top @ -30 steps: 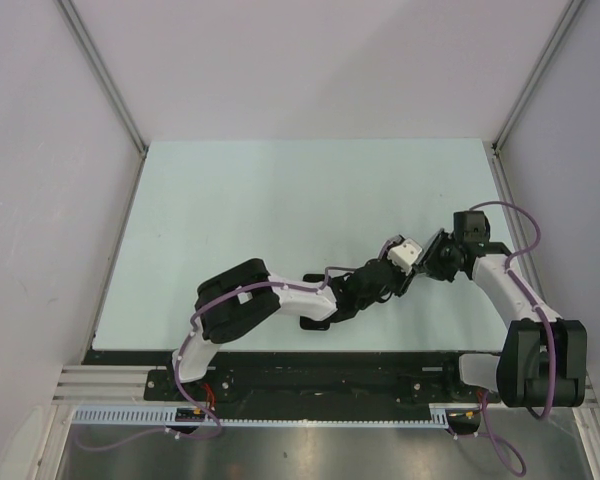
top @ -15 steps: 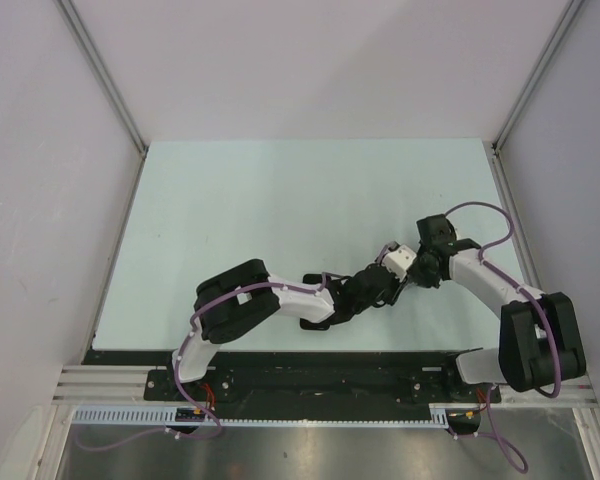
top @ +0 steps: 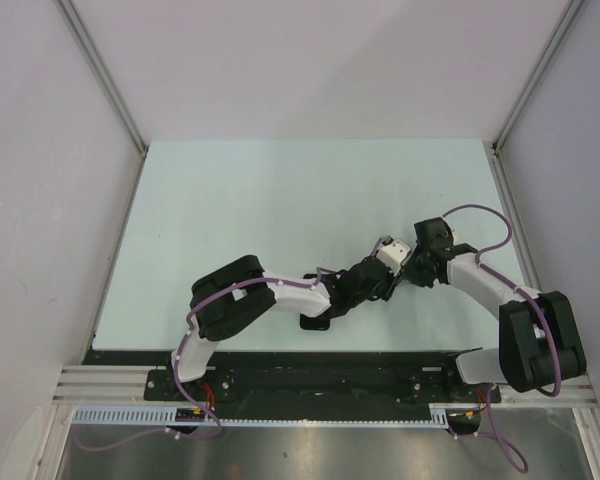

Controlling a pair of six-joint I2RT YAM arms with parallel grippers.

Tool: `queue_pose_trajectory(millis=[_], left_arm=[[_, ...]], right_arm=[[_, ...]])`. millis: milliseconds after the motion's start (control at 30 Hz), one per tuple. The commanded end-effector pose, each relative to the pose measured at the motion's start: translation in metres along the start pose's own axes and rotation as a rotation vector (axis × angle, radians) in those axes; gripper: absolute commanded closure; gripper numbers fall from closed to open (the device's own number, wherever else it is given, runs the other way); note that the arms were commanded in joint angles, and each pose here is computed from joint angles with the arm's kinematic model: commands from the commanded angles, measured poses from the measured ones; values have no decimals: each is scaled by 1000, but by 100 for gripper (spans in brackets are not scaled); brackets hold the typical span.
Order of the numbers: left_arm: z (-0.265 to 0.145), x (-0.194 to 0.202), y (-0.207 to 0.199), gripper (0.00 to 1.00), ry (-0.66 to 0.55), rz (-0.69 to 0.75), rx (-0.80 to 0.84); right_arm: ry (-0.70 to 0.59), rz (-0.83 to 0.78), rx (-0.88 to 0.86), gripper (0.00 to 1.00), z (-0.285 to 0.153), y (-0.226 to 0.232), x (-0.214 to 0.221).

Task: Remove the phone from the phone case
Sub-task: Remove the phone case from the phone.

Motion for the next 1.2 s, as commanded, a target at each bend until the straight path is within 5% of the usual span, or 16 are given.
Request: queue_pose_trajectory(millis=[0, 433, 567, 667, 767, 833, 900, 1167], left_arm=[[8, -17, 88, 62, -18, -45, -254], [12, 4, 96, 64, 24, -187, -186], [8, 10, 97, 65, 40, -163, -186], [4, 16, 98, 64, 45, -172, -191], [3, 27, 101, 64, 65, -183, -196], [4, 27, 102, 64, 63, -194, -192], [5, 28, 102, 65, 67, -187, -192], [4, 29, 119, 78, 91, -116, -253]], right_arm=[[141, -50, 159, 100, -12, -42, 41], [198, -17, 141, 99, 14, -43, 62], [227, -7, 110, 85, 24, -37, 69], [209, -27, 108, 61, 26, -32, 66], [195, -53, 157, 60, 28, -38, 65], [196, -66, 163, 64, 28, -37, 67], [200, -67, 169, 100, 27, -38, 68], [197, -102, 187, 100, 16, -42, 71]])
Point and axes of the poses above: each gripper's point midway between its finger pads, its own z axis out along the fingers, its own y axis along the line the jaws close on, x = y × z, the point moved 2 cm from there along -z, back along the fingers, and after that the axes turned 8 degrees about z, right-handed, at the moved point
